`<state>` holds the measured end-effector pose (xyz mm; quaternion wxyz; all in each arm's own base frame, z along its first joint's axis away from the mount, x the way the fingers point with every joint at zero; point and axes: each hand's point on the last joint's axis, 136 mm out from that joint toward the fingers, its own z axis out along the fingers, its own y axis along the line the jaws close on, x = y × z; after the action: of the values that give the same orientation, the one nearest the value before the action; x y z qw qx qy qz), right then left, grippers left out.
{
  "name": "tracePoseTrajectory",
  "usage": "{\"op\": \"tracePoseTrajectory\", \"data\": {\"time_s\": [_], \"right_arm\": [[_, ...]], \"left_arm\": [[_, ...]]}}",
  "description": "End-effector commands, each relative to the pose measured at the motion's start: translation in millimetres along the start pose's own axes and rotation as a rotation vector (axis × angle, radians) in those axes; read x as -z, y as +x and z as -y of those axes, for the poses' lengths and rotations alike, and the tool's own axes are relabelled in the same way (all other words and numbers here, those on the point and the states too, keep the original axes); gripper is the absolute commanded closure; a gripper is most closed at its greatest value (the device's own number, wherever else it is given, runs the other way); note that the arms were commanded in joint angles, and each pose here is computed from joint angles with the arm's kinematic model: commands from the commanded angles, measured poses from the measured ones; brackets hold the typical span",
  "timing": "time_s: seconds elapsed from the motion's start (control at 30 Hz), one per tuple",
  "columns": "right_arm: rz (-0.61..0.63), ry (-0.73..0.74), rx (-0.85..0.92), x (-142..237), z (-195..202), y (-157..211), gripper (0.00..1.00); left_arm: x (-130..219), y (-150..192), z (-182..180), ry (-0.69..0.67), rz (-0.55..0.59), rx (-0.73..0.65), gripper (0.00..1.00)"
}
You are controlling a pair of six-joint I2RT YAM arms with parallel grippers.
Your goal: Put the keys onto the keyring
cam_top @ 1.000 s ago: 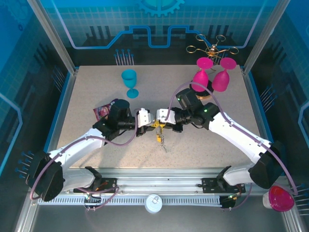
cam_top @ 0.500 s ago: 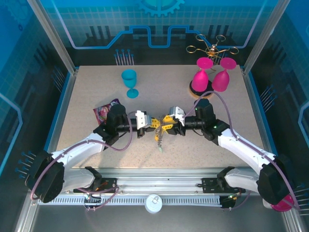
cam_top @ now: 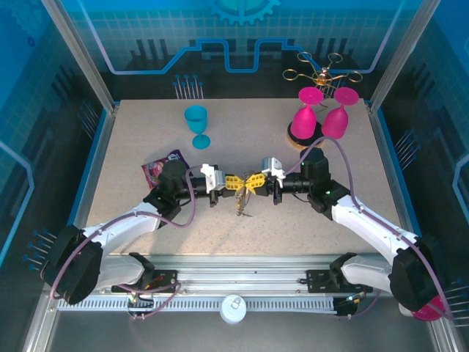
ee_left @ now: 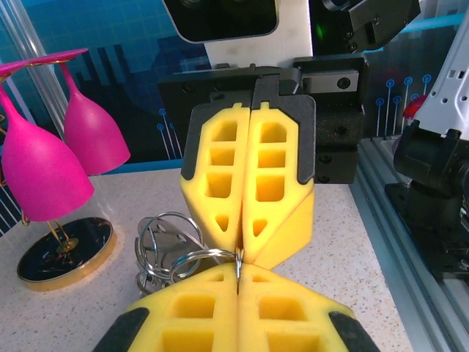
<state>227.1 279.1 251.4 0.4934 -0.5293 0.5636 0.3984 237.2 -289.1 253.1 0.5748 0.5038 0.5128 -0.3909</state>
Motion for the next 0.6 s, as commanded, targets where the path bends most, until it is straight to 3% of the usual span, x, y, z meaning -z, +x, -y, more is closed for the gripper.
{"op": "tracePoseTrajectory", "data": {"time_s": [0.0, 0.07, 0.13, 0.23, 0.4, 0.57], "right_arm": [[-0.013, -0.007, 0.052, 5.4, 1.6, -11.7, 1.0], [-0.063, -0.009, 0.069, 6.3, 0.2, -10.1, 1.0], [-0.134, -0.014, 0.105, 6.0, -2.1, -9.3, 1.0], [-0.265, -0.04, 0.144, 3.2, -8.7, -1.0, 1.0], [-0.477, -0.098, 0.23, -6.0, -17.7, 14.7, 1.0], [-0.531, -0.118, 0.281, -16.6, -18.7, 15.2, 1.0]], "left_arm": [[0.6, -15.6, -3.0, 0.001, 0.05, -0.03, 1.0], [-0.2, -9.6, -6.7, -0.012, 0.004, -0.028, 0.98], [-0.9, -2.6, -12.0, -0.033, -0.057, -0.02, 0.83], [-0.3, 8.5, -11.8, -0.018, -0.151, -0.028, 0.8], [1.3, 15.7, -12.8, -0.009, -0.24, -0.032, 0.81], [2.2, 14.6, -10.3, 0.014, -0.265, -0.041, 0.9]]}}
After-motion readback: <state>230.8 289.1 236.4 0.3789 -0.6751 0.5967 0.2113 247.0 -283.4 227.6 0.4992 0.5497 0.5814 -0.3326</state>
